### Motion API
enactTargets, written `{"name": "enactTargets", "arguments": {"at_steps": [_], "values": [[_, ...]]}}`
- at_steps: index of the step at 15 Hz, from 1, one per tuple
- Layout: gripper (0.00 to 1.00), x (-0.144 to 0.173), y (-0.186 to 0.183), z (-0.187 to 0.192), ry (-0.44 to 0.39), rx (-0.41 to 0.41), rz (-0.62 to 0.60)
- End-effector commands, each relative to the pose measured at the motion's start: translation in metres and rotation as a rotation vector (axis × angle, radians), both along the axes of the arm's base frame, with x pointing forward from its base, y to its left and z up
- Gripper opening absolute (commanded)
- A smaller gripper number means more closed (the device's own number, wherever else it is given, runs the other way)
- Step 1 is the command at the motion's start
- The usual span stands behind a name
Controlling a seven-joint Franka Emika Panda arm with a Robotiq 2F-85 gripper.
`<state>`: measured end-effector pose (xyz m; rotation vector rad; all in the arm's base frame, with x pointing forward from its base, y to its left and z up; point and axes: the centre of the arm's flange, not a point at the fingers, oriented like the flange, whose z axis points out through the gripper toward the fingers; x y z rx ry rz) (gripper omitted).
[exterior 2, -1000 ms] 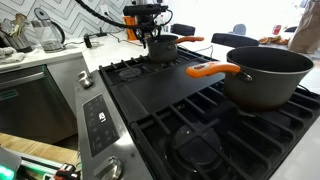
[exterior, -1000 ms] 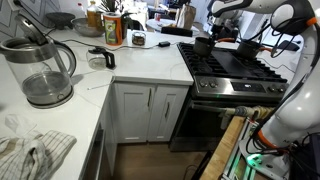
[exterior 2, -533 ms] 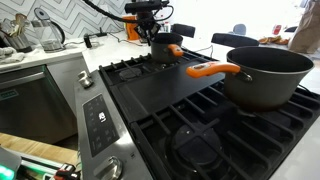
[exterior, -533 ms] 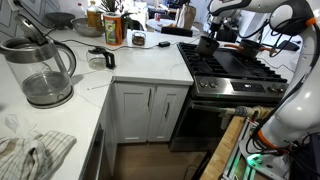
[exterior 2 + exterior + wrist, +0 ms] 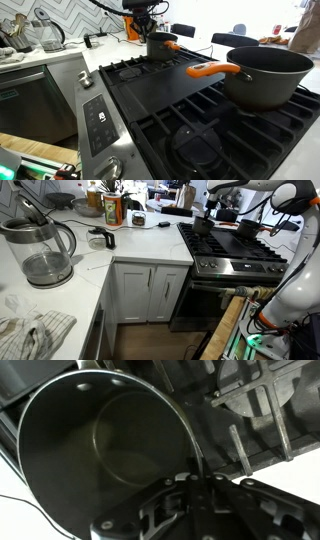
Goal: Pick up the pot on the top left stove plate and put it on the counter
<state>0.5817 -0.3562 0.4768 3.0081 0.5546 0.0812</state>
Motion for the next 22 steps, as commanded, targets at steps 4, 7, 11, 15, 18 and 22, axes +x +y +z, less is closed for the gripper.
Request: {"name": "enactTargets", "arguments": {"at_steps": [4, 7, 11, 15, 18, 22], "values": [[0.01, 0.006, 0.053, 0.02, 0.001, -0.058, 0.225], [0.01, 0.013, 0.084, 0.028, 0.005, -0.126, 0.335], [0.01, 0.016, 0.133, 0.027, 0.037, -0.18, 0.487], [0.01, 0.012, 0.187, 0.015, 0.035, -0.254, 0.649], [0.01, 0.007, 0.224, 0.015, -0.036, -0.284, 0.762], [0.04, 0.03, 0.235, 0.009, -0.035, -0.252, 0.754]]}}
